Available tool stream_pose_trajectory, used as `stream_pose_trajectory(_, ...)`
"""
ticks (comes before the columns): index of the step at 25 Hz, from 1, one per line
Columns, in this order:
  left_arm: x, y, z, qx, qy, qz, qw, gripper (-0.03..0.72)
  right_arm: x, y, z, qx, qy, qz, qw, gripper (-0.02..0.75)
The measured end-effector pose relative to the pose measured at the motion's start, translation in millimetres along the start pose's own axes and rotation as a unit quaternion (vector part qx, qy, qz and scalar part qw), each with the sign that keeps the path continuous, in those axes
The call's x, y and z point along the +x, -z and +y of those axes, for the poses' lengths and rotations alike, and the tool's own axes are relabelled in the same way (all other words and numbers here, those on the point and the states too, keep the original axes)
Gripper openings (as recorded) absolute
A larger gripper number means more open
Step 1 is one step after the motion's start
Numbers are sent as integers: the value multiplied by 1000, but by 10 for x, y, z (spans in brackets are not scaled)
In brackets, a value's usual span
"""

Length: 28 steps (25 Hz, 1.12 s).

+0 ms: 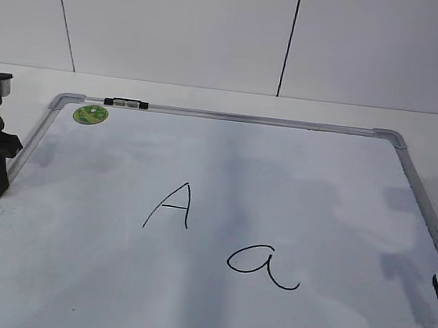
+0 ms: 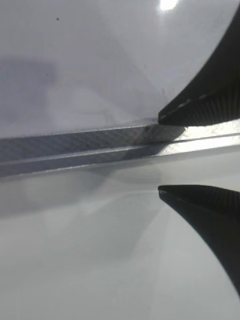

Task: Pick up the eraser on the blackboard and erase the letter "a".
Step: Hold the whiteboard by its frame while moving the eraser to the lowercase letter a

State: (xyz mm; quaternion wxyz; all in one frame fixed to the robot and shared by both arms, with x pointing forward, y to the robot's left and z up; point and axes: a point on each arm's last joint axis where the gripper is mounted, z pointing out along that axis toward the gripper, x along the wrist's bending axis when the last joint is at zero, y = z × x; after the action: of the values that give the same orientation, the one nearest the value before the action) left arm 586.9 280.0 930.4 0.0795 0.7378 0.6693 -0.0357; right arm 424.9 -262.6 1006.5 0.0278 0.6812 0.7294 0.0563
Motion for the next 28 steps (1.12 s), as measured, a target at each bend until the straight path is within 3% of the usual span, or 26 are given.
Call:
stream_pose_trajectory(17,13,-55,32,1,0,1,1000,251,0,0,0,0,0,0,1000,565)
stream_pose_trajectory(24,4,-54,28,4,3,-4,1000,92,0,1,-1,0,0,0,1000,565)
stream_pose_trajectory(28,3,-54,29,4,4,-5,1000,67,0,1,-1,0,0,0,1000,565)
